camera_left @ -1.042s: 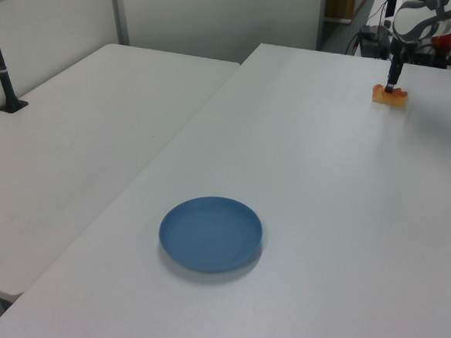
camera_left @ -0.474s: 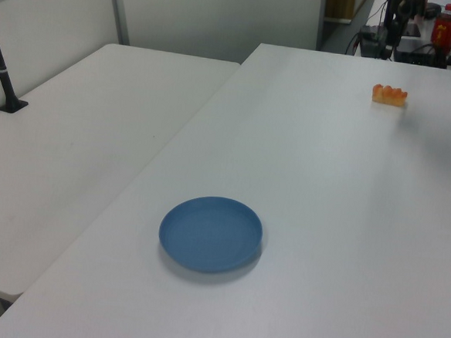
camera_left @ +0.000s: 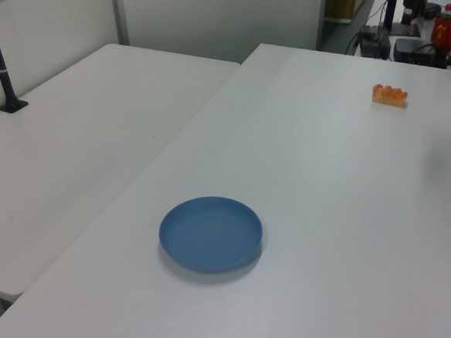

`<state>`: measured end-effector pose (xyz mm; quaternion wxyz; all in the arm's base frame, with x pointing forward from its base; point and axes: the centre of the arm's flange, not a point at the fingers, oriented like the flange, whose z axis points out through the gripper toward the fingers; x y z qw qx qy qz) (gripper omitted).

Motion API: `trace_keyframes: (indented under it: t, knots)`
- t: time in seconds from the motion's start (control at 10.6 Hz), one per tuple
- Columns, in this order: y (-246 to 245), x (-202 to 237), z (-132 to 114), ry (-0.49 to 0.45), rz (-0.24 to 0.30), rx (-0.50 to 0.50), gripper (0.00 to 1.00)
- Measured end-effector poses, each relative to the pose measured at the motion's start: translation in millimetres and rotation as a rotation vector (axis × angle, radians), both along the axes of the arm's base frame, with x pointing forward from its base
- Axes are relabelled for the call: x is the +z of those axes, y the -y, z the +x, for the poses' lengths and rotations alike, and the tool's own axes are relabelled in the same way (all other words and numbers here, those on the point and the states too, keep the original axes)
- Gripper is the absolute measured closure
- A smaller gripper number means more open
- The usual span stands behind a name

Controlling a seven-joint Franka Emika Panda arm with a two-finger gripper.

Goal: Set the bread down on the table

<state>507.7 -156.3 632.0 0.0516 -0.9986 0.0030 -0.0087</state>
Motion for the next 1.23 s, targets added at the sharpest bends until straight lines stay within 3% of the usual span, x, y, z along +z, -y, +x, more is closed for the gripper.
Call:
trace_keyframes:
  t: [0.19,0.47,1.23]
  knots:
    - [-64,-2,14,-0.027,0.002,-0.042,0.00]
    - [-123,-16,30,-0.038,-0.001,-0.014,0.00]
    - [-119,-27,41,-0.022,-0.003,-0.024,0.00]
